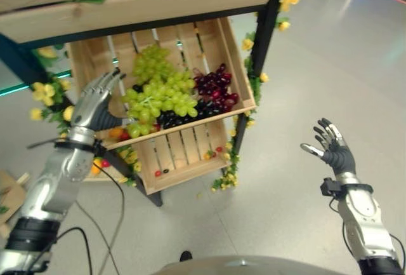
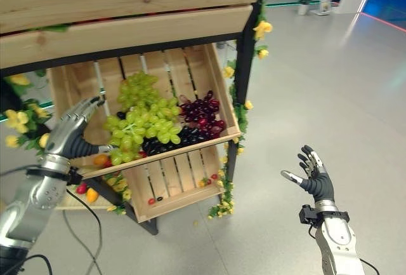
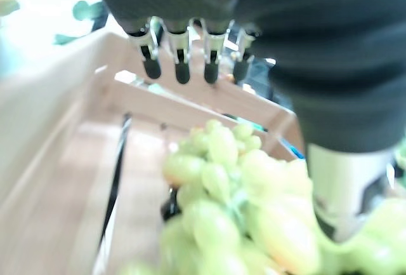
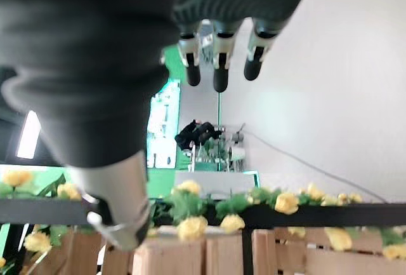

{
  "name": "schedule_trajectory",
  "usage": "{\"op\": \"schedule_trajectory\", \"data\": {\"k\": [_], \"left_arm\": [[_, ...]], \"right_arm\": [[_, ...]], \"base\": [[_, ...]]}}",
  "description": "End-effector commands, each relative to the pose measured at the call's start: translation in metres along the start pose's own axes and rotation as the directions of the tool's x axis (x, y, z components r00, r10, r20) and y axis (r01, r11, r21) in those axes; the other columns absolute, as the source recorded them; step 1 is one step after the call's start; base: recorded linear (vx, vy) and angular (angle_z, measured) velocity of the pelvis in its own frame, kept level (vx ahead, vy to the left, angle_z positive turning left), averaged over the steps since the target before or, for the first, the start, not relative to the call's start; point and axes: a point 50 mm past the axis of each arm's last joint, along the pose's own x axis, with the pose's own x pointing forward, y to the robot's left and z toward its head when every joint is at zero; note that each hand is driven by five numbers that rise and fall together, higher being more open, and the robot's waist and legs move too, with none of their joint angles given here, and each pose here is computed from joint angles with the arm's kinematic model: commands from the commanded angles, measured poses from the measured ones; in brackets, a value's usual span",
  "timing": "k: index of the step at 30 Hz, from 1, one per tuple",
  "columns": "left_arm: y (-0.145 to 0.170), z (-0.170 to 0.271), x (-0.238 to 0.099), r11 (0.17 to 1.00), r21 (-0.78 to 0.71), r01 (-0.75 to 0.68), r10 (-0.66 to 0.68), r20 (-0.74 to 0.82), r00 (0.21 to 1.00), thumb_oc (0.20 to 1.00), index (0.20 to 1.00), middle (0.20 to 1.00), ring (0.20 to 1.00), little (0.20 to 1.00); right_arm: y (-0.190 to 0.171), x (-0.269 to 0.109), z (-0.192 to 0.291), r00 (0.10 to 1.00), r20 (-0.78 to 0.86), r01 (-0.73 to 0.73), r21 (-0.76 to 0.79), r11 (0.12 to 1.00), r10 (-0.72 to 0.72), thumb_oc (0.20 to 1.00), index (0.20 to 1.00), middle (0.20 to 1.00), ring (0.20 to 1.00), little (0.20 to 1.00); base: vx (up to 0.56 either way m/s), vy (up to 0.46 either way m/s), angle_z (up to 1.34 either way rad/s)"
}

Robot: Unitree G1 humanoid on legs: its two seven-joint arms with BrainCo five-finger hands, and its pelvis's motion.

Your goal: Pick up the fruits from the basket on one side to the basket on the other side

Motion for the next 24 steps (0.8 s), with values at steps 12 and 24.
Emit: {"op": "schedule_trajectory", "data": {"k": [12, 24], "left_arm": [[0.006, 0.031, -0.024, 0.643, -0.765, -0.03, 0.135, 0.075, 0.988, 1.0, 1.0, 1.0, 1.0, 1.0], [0.007, 0.042, -0.031, 0.547, -0.835, 0.061, 0.132, 0.158, 0.979, 1.0, 1.0, 1.0, 1.0, 1.0]], "right_arm": [[0.01, 0.007, 0.027, 0.983, 0.184, -0.02, 0.078, 0.997, 0.005, 1.0, 1.0, 1.0, 1.0, 1.0], [0.006, 0.01, 0.024, 0.979, 0.197, 0.024, 0.128, 0.991, -0.049, 1.0, 1.0, 1.0, 1.0, 1.0]], "base": [[-0.04, -0.009, 0.24], [-0.02, -0.053, 0.53]]}}
